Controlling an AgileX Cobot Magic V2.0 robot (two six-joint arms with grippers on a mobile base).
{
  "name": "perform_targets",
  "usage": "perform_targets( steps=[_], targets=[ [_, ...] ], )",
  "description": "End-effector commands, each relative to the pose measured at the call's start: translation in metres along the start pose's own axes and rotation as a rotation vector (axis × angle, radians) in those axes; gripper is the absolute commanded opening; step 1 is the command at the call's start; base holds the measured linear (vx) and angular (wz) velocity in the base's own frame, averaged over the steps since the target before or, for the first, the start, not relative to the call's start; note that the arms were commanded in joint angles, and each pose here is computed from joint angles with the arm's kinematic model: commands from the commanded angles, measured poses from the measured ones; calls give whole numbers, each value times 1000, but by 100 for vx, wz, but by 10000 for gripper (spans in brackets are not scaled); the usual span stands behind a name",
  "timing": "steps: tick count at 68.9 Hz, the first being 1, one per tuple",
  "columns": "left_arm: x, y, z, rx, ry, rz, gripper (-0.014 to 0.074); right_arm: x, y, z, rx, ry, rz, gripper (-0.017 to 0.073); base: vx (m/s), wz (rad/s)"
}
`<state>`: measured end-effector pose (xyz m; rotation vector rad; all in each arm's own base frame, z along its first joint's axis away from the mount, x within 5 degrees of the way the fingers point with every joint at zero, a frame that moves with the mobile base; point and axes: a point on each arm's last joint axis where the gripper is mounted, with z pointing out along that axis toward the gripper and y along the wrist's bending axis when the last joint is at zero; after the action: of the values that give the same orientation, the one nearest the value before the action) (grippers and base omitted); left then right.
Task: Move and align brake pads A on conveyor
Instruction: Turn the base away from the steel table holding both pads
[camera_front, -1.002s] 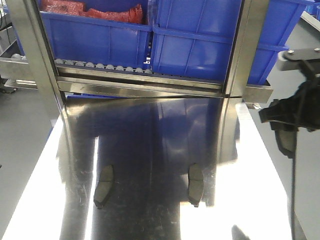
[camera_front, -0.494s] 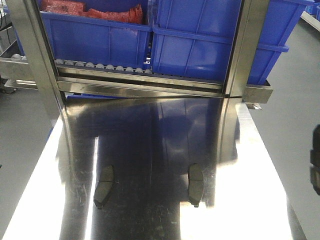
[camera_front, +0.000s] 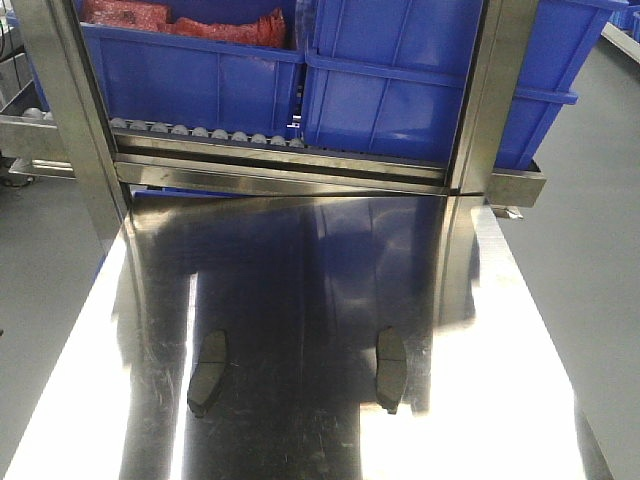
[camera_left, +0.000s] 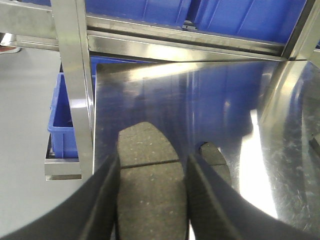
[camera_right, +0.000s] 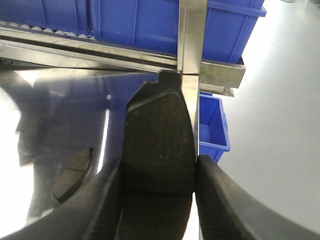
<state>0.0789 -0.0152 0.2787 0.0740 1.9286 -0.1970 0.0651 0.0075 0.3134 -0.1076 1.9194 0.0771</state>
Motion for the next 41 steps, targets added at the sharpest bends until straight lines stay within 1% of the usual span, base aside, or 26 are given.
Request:
perform_targets(
  steps=[1,5,41],
  targets=[
    [-17,-1,-4,9,-124,-19,-6,-17,-1,-4,13,-122,-10,-7,0,0],
    [-17,-1,-4,9,-124,-19,-6,-17,0,-4,7,-122,1,-7,0,0],
    [-17,-1,-4,9,-124,-19,-6,-16,-1,-4,8,-112,0,-7,0,0]
  ],
)
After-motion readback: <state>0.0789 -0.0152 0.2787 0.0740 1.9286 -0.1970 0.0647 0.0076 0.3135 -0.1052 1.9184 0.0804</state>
